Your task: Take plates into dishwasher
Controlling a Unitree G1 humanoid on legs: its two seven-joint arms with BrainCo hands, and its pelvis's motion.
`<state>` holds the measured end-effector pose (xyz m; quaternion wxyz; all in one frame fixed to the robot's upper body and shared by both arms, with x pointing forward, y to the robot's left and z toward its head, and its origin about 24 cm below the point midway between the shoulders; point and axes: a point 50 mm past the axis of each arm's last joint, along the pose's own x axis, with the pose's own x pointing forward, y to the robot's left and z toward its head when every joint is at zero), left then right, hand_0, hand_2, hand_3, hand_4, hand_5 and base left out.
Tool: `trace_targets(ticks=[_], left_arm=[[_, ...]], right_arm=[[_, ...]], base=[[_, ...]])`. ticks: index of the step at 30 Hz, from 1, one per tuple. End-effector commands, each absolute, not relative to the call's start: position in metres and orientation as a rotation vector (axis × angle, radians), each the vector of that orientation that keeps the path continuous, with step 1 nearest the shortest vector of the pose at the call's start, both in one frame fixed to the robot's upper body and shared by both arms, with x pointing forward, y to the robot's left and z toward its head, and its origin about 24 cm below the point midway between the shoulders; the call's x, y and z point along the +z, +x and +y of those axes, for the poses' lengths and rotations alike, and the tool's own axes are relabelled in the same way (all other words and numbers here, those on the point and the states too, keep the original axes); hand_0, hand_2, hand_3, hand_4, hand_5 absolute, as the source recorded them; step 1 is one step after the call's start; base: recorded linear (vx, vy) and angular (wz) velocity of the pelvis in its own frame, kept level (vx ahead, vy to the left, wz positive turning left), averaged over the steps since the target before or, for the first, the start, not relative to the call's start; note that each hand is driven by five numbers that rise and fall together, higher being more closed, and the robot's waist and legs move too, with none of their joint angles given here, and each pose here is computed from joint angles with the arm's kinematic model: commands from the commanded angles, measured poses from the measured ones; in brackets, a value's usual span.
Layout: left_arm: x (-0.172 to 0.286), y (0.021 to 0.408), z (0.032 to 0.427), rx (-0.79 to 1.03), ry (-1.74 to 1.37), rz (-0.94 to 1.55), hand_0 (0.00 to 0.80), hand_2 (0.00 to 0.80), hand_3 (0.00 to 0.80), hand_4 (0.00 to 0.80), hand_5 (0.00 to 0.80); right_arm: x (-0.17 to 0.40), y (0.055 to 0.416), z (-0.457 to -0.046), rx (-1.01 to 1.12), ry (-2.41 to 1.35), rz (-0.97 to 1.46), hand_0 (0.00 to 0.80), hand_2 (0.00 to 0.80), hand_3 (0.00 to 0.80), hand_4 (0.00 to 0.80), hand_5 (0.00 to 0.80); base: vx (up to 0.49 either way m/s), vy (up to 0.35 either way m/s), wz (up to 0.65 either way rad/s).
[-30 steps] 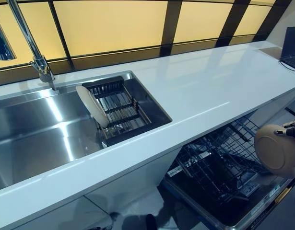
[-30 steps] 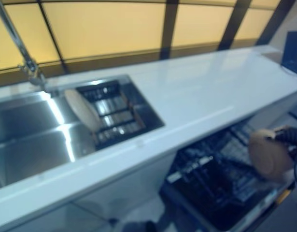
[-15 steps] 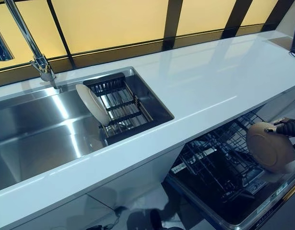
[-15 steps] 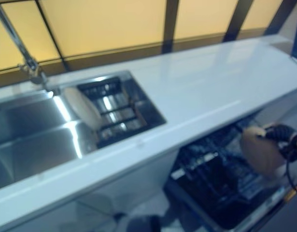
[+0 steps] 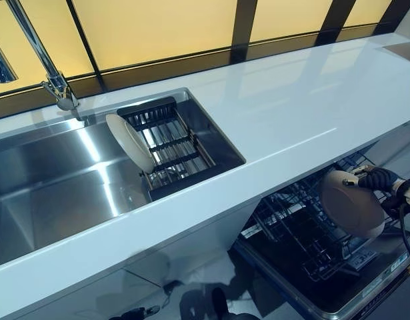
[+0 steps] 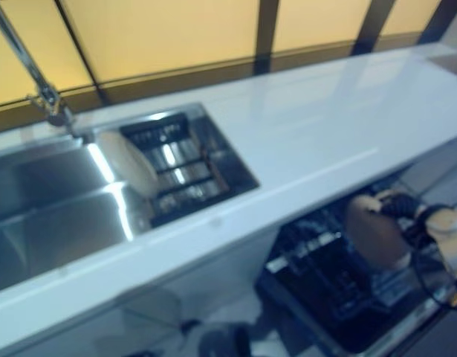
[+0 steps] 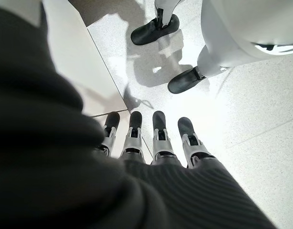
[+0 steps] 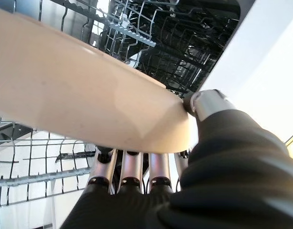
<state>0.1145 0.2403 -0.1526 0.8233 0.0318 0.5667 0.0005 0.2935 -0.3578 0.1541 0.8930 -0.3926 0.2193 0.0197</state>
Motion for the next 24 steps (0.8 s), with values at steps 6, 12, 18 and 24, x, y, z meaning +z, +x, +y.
trace_targets(ticks=[6,12,18,24], left_arm=[[-0.147,0.133,0.241,0.049,0.012,1.126,0.0,0.0,0.0,0.0,0.0],[-0.146,0.137,0.234,0.035,-0.004,1.102,0.0,0.0,0.0,0.0,0.0],[-0.146,0.14,0.233,0.021,0.001,1.103,0.0,0.0,0.0,0.0,0.0],[-0.144,0.145,0.232,0.021,0.006,1.088,0.0,0.0,0.0,0.0,0.0]], right_arm=[[0.153,0.306,-0.337,0.014,-0.9,0.4,0.8,0.8,0.8,0.8,0.8],[0.129,0.305,-0.332,0.012,-0.874,0.454,0.8,0.8,0.8,0.8,0.8],[0.112,0.307,-0.328,0.022,-0.877,0.492,0.8,0.8,0.8,0.8,0.8],[0.095,0.304,-0.326,0.039,-0.923,0.529,0.8,0.8,0.8,0.8,0.8]], base=[[-0.019,-0.003,0.01],[-0.028,-0.008,0.09],[-0.007,-0.007,0.02],[-0.004,-0.005,0.02]])
